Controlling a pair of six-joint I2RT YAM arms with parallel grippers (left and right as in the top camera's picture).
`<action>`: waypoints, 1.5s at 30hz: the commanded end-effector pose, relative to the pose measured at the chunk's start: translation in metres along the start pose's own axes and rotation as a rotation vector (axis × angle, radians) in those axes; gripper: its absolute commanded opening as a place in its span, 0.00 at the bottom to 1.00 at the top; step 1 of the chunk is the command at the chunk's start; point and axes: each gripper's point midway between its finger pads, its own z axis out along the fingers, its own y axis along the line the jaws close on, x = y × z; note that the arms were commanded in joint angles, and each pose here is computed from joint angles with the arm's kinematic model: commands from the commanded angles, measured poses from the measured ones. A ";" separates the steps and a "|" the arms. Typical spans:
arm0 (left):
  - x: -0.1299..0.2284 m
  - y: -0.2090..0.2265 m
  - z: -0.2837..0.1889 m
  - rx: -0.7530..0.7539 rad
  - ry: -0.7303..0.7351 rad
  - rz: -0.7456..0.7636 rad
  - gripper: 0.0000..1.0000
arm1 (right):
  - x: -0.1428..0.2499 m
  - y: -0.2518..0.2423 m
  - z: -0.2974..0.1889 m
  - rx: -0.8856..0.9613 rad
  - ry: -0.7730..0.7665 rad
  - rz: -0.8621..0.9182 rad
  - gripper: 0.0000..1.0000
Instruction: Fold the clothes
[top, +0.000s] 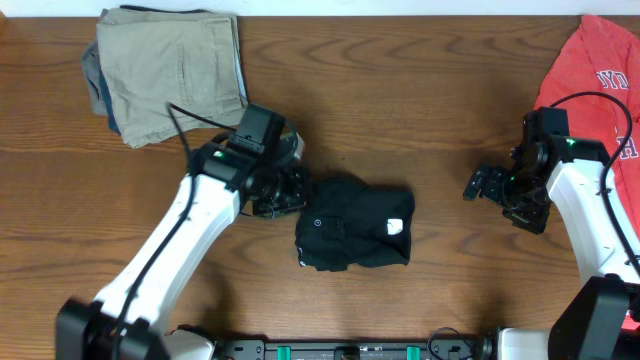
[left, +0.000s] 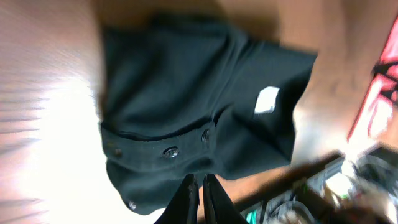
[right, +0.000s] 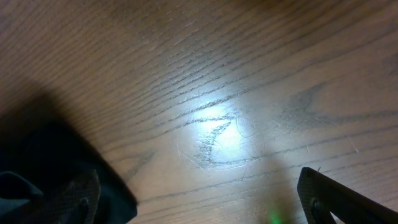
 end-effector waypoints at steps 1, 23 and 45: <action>0.028 -0.005 0.034 0.150 0.176 0.069 0.08 | -0.002 0.001 -0.002 -0.005 -0.008 -0.013 0.99; 0.052 0.012 0.133 0.383 0.318 0.026 0.06 | -0.002 0.001 -0.002 -0.004 -0.008 -0.013 0.99; -0.016 -0.038 0.073 0.377 -0.092 0.214 0.16 | -0.002 0.001 -0.002 -0.005 -0.008 -0.013 0.99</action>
